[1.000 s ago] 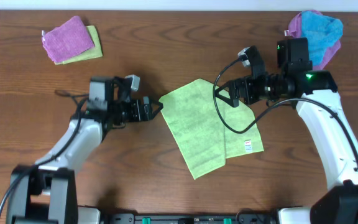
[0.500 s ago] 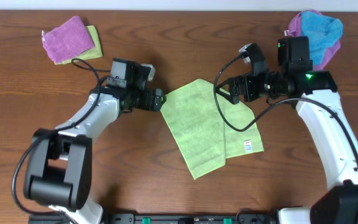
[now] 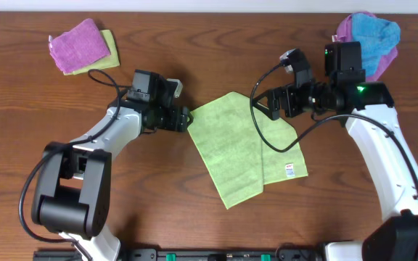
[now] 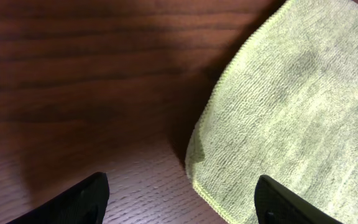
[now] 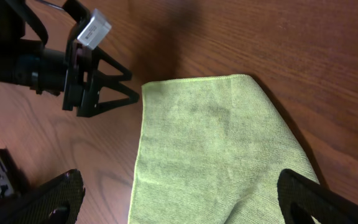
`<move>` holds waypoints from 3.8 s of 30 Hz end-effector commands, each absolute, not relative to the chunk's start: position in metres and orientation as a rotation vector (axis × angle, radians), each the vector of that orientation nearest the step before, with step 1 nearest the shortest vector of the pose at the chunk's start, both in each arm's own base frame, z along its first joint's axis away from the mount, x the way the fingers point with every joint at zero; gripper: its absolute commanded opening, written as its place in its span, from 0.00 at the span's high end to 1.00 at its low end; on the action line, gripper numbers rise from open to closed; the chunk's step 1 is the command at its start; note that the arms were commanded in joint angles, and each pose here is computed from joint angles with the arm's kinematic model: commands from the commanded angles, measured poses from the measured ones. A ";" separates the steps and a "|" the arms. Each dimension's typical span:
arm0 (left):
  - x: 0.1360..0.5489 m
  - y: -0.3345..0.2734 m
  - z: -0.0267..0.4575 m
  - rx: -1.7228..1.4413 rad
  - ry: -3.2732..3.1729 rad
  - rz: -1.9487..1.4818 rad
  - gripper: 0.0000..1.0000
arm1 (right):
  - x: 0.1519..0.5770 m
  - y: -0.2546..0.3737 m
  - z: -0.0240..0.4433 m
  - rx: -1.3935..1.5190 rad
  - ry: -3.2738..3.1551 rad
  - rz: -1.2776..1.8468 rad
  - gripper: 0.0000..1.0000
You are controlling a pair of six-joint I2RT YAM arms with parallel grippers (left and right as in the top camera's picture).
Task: Fold the cloth
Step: 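Grasp the cloth's left edge with the left gripper and pull it flat, then pull the cloth down-left with the left gripper to square it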
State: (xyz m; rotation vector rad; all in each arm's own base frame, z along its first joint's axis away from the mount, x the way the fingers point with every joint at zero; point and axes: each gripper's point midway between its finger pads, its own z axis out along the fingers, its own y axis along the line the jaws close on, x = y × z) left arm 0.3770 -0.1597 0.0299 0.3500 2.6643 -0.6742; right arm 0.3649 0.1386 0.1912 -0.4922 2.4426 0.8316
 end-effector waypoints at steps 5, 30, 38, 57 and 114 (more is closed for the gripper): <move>0.380 -0.173 0.028 0.387 2.645 -0.782 0.27 | 0.368 0.136 0.203 -0.500 2.408 0.814 0.01; 0.384 -0.194 0.014 0.391 2.629 -0.828 0.46 | 0.370 0.136 0.204 -0.502 2.398 0.810 0.01; 0.389 -0.189 0.000 0.351 2.651 -0.785 0.88 | 0.370 0.136 0.204 -0.502 2.399 0.811 0.01; 0.429 -0.115 0.027 0.412 2.710 -0.395 0.71 | 0.363 0.121 0.187 -0.454 2.508 0.705 0.03; 0.170 -0.181 0.038 0.093 3.129 -0.878 0.24 | 0.269 0.044 0.129 -0.023 2.673 0.513 0.31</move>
